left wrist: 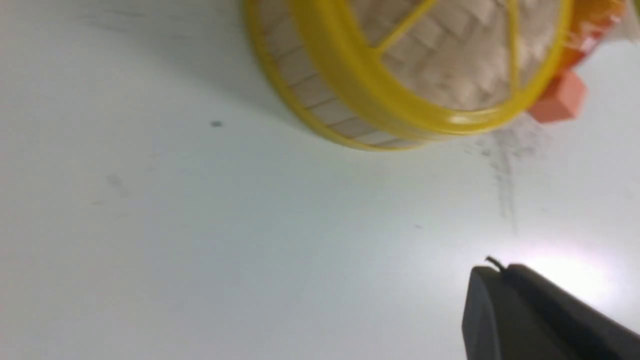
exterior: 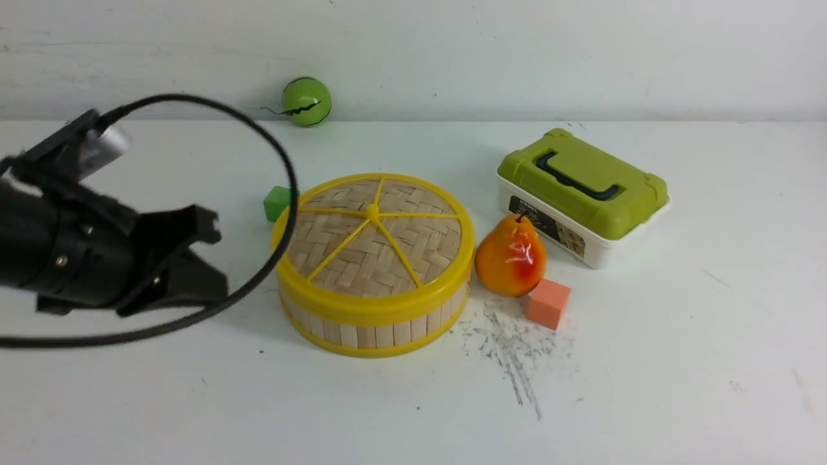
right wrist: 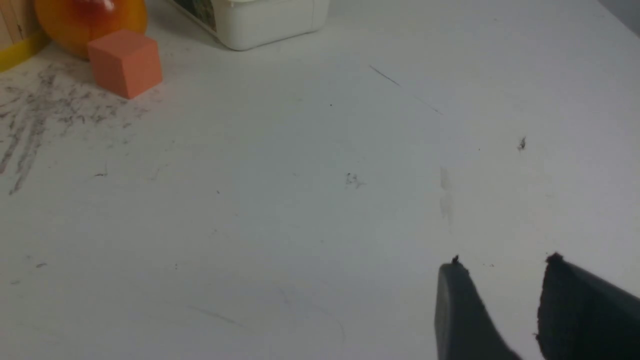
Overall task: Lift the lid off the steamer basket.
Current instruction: Use the left arm to lift the lid of the steamer
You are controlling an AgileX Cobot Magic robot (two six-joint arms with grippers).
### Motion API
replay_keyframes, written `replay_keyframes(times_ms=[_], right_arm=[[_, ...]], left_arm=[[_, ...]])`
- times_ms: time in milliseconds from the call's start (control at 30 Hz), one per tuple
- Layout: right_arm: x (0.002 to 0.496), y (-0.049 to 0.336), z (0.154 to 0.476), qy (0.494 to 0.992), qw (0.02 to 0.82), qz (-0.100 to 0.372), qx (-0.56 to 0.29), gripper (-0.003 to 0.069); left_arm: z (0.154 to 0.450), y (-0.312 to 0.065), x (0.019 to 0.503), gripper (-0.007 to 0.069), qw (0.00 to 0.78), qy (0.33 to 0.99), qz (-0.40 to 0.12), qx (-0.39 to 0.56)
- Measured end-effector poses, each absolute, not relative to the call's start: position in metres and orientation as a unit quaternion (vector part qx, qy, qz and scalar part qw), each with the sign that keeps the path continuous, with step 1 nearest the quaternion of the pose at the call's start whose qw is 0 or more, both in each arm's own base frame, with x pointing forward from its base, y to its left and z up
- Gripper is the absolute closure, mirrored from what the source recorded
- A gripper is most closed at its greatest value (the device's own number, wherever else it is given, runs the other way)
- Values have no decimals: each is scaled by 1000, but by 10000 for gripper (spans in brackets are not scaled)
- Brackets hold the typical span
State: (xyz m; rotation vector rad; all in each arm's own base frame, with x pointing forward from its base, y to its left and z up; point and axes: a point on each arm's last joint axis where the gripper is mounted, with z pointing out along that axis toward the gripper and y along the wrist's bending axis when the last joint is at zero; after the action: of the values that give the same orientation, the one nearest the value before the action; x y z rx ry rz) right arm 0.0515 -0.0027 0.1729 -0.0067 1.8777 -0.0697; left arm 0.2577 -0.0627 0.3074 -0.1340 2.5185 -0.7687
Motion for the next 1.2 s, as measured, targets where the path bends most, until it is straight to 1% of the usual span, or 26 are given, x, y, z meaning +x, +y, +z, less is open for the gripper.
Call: replay_keyframes(times_ms=[33,133,233,300,367,400,467,633,700,833,900,933,967,1000,1067,1200], right_arm=[[52,-3,173,807,590,-30,-3,419],[52,-3,173,807,590,-30,-3,419],[52,-3,173,807,590,-30,-3,419],[52,-3,173,807,590,-30,-3,419],[52,-3,173,807,590,-30,-3,419],[52,-3,173,807,590,-30,-3,419],[52,-3,173,807,590,-30,-3,419],[52,-3,173,807,590,-30,-3,419],[52,-3,173,807,590,-30,-3,419],[52,-3,173,807,590,-30,-3,419],[52,-3,173,807,590,-30,-3,419],[52,-3,173,807,590,-30,-3,419],[52,-3,173,807,590,-30,-3,419],[52,-3,173,807,590,-30,-3,419],[52,-3,173,807,590,-30,-3,419],[52,-3,173,807,590,-30,-3,419]], left_arm=[[311,-67,265,637,239,924,-297,-31],[321,-78,286,637,217,922,-320,13],[325,-93,309,637,202,927,-313,47],[327,-111,327,637,204,934,-282,82],[327,-118,333,637,207,937,-263,99],[327,-130,345,637,213,941,-238,110],[328,-141,362,637,219,949,-198,110],[336,-162,386,617,225,957,-133,121],[342,-169,395,589,237,956,-111,135],[339,-190,409,469,250,951,-92,157],[331,-201,414,391,248,950,-82,169],[329,-202,414,376,247,951,-81,170],[321,-208,417,323,242,951,-69,178],[316,-211,418,297,239,952,-66,180],[306,-213,422,265,231,954,-57,183],[293,-212,428,254,223,957,-37,180]])
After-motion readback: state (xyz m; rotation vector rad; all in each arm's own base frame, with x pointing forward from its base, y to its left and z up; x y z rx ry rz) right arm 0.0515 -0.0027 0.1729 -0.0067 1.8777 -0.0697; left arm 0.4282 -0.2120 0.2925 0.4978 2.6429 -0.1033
